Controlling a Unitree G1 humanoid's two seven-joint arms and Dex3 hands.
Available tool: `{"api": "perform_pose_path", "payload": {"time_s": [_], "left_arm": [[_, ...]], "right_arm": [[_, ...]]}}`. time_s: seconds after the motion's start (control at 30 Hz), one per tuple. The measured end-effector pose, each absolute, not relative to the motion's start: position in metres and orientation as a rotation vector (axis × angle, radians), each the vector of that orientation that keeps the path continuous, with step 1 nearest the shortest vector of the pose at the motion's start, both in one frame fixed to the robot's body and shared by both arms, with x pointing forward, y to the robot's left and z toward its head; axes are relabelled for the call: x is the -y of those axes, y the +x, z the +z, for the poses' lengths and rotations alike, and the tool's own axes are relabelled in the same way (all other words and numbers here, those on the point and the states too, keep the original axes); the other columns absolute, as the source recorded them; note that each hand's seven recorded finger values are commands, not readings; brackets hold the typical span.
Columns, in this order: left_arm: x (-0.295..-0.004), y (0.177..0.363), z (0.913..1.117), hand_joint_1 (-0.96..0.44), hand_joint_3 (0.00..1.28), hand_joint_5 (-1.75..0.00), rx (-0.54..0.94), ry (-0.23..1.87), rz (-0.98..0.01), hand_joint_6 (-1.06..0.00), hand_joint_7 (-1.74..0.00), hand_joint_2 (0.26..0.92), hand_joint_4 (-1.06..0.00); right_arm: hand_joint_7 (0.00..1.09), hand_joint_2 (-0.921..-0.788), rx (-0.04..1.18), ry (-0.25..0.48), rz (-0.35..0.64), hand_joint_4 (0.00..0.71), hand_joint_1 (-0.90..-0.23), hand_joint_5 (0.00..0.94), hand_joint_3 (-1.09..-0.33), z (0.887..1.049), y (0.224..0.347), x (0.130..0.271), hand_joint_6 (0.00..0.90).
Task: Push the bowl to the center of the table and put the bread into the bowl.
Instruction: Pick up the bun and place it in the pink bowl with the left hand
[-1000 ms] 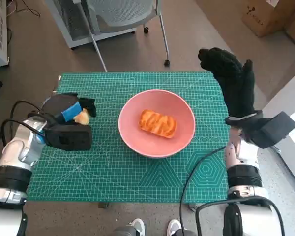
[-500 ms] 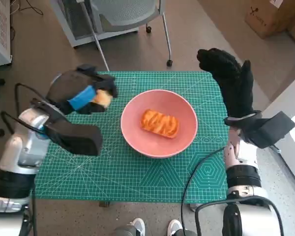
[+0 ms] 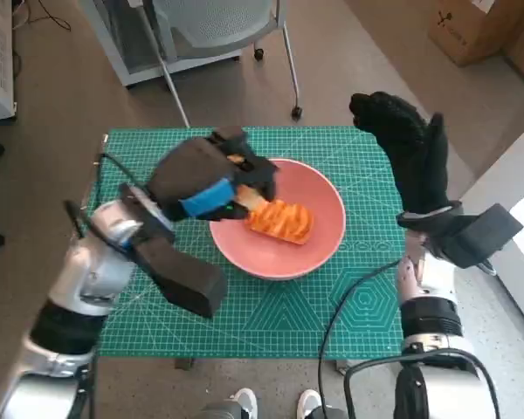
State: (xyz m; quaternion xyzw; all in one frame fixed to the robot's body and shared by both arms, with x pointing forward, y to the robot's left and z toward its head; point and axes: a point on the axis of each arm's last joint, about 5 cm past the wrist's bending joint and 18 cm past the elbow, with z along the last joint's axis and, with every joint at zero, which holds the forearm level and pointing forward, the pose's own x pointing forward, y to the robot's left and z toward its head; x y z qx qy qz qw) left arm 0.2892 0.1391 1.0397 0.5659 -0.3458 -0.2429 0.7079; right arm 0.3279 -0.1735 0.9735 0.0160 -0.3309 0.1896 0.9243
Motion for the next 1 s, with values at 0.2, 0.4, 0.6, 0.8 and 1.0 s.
{"api": "perform_pose_path", "payload": {"time_s": [0.2,0.4,0.6,0.8,1.0], "left_arm": [[-0.13,0.294,1.035,-0.17,0.17,-0.68,0.737,1.242,-0.585,-0.44,-1.07,0.881,-0.31],[-0.132,0.295,1.031,-0.27,0.03,-0.08,0.622,1.266,-0.611,-0.27,-0.35,0.847,-0.2],[-0.134,0.294,1.029,-0.36,0.0,-0.01,0.586,1.271,-0.62,-0.24,-0.23,0.824,-0.15],[-0.134,0.294,1.029,-0.46,0.0,0.0,0.598,1.268,-0.624,-0.23,-0.21,0.827,-0.11],[-0.139,0.295,1.031,-0.57,0.01,0.0,0.615,1.239,-0.61,-0.22,-0.2,0.849,-0.08]], "right_arm": [[0.0,-0.921,0.678,0.036,0.384,0.245,-0.536,0.001,-0.519,0.972,0.326,0.175,0.391],[0.0,-0.921,0.677,0.039,0.375,0.242,-0.542,0.0,-0.514,0.97,0.325,0.178,0.39],[0.0,-0.921,0.681,0.037,0.371,0.241,-0.544,0.0,-0.516,0.97,0.324,0.179,0.389],[0.0,-0.921,0.682,0.036,0.372,0.241,-0.543,0.0,-0.516,0.971,0.324,0.179,0.389],[0.0,-0.921,0.685,0.038,0.375,0.241,-0.531,0.0,-0.514,0.972,0.324,0.178,0.388]]}}
